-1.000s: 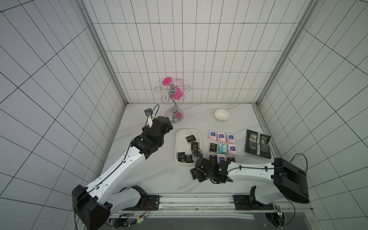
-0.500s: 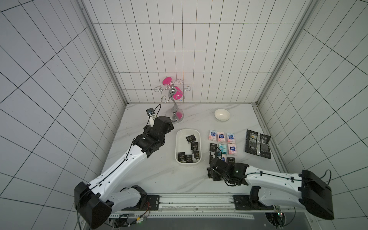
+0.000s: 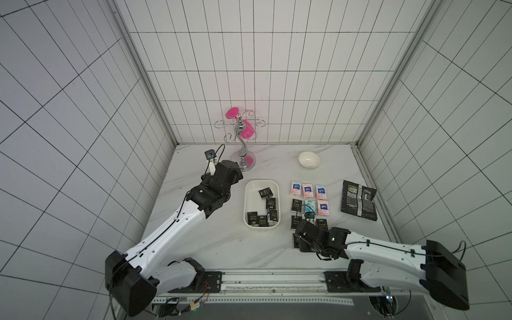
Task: Take the pocket tissues out of the storage box
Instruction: Move the pocket tissues to the center of the board, then pick up the pocket tissues from the storage box.
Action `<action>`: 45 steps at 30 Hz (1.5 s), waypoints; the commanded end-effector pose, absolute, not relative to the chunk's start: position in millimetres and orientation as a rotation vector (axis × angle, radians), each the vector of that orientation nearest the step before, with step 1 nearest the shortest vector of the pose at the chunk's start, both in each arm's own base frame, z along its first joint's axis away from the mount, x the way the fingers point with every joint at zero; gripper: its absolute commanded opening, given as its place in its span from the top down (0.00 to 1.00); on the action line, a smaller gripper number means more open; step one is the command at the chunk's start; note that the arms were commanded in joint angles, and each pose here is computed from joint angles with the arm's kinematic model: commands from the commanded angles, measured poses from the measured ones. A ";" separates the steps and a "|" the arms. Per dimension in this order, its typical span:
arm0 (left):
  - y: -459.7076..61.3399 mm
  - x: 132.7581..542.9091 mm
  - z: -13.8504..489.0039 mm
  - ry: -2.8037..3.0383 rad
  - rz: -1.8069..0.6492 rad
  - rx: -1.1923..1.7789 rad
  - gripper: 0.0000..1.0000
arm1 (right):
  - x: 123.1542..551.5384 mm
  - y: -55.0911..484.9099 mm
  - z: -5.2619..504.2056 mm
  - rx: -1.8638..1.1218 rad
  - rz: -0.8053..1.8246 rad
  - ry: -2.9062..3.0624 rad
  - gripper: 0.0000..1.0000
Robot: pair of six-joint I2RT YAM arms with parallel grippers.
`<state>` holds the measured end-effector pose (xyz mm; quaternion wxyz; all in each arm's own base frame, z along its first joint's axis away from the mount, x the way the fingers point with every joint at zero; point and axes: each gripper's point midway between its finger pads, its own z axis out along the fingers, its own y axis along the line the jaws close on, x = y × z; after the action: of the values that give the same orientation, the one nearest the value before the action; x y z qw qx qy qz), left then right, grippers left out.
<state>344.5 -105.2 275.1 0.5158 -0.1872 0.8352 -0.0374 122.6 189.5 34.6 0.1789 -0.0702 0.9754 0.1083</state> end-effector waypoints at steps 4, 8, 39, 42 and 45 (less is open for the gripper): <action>-110.6 349.1 284.9 1.983 -0.117 -0.444 0.02 | 139.5 186.3 77.4 -0.215 0.266 2.660 0.67; -111.2 349.8 281.2 1.992 -0.110 -0.442 0.02 | 154.5 193.2 106.3 -0.258 0.234 2.587 0.65; -96.8 333.7 283.2 1.989 -0.083 -0.451 0.02 | 342.1 372.7 87.7 -0.347 0.400 2.621 0.54; -94.1 332.3 284.3 1.984 -0.083 -0.456 0.02 | 346.2 367.6 80.8 -0.338 0.353 2.627 0.52; -94.4 331.7 285.4 1.984 -0.090 -0.455 0.02 | 350.7 368.1 77.0 -0.332 0.333 2.630 0.51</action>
<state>334.8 -99.0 285.3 0.5229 -0.1903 0.8297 -0.0442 335.9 366.8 65.7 0.2157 -0.1341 0.9585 0.1298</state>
